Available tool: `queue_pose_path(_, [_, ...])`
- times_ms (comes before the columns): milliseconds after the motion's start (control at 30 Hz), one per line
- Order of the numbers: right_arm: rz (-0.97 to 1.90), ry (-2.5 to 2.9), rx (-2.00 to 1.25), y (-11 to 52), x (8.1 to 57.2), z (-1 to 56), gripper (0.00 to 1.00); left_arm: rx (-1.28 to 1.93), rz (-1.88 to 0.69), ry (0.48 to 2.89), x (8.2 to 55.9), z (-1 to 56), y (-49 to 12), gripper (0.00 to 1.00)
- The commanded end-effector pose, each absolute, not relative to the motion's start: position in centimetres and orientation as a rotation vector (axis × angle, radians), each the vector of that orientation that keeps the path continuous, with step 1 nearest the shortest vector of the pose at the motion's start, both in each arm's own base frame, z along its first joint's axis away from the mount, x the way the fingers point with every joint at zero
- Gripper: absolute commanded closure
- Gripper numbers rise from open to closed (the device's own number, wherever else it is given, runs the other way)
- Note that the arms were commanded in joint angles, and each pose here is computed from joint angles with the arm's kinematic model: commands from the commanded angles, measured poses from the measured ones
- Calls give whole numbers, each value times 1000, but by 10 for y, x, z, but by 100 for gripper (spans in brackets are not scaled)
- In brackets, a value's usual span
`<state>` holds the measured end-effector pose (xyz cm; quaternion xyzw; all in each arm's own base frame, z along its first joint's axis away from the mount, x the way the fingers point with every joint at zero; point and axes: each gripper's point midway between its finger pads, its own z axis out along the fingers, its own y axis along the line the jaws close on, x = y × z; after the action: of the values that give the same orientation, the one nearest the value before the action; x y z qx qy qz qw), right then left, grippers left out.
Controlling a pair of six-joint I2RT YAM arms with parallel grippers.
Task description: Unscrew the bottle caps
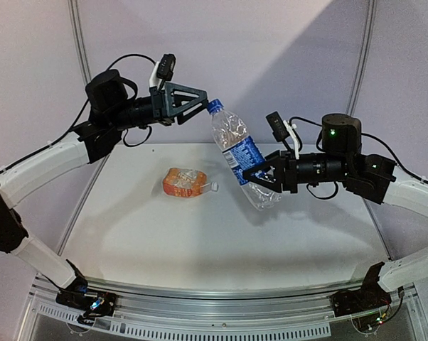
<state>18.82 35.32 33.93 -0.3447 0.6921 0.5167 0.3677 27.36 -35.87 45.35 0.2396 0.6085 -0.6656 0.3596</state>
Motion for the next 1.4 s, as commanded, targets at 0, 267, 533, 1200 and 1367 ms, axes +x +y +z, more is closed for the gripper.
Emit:
queue_pose_path(0, [1346, 1781, -873, 356, 192, 341, 100, 679, -1719, 1553, 265, 456, -367, 31])
queue_pose_path(267, [1344, 1785, -861, 357, 194, 341, 100, 705, -1704, 1607, 267, 446, -379, 39])
queue_pose_path(533, [1344, 1784, -844, 357, 196, 342, 100, 708, -1693, 1643, 269, 440, -383, 60])
queue_pose_path(1200, [432, 2046, -667, 330, 293, 287, 100, 127, -1380, 2190, 327, 342, -387, 100])
queue_pose_path(1367, [296, 2065, -633, 322, 304, 279, 100, 38, -1335, 2253, 331, 331, -391, 100])
